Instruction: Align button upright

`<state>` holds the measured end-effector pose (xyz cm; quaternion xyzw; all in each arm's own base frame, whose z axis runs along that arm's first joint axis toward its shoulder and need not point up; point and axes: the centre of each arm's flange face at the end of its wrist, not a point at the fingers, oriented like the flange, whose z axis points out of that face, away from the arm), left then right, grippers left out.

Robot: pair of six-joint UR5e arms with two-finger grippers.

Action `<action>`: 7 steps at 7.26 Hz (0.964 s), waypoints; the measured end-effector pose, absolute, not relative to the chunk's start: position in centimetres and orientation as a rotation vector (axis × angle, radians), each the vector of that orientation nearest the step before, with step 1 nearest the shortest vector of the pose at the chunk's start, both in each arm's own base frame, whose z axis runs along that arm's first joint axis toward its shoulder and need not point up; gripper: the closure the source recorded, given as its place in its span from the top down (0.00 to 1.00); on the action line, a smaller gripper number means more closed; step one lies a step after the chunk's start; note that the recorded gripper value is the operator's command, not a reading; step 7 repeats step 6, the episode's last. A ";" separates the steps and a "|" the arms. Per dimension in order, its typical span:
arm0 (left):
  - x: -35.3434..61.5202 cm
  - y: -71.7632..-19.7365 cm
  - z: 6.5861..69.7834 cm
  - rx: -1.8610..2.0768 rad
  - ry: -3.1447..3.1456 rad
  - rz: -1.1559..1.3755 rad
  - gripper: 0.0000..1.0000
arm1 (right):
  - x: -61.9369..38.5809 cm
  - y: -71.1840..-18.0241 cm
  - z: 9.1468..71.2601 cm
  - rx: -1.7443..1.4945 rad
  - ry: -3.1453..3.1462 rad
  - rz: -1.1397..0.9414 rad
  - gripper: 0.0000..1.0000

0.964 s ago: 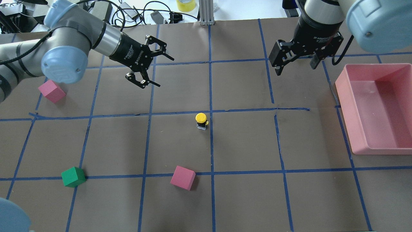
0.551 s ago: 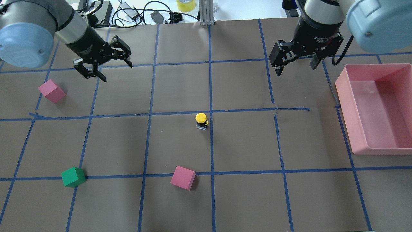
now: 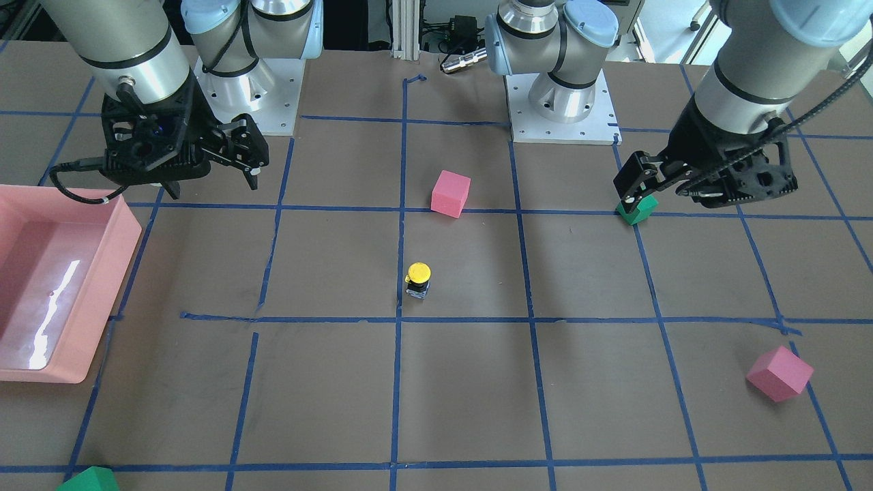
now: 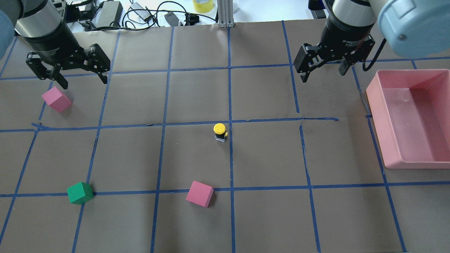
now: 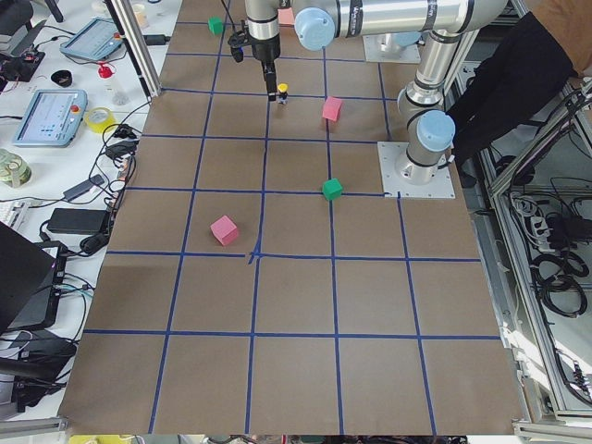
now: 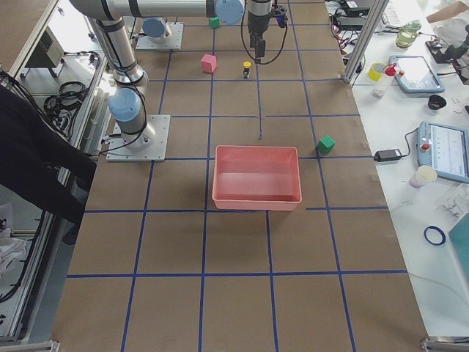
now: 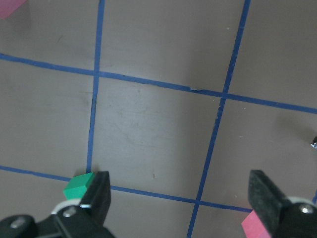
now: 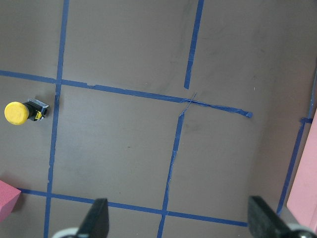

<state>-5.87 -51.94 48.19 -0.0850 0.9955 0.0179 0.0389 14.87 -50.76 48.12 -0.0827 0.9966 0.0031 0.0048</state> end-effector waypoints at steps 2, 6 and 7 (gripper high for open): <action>-9.0 -51.0 48.6 -0.272 3.056 0.040 1.00 | 14.9 -50.8 48.1 -0.261 3.121 0.010 1.00; -12.0 -50.2 49.0 -0.020 3.137 0.019 1.00 | 14.9 -50.7 48.1 -0.262 3.121 0.010 1.00; -12.0 -50.2 49.0 -0.020 3.137 0.019 1.00 | 14.9 -50.7 48.1 -0.262 3.121 0.010 1.00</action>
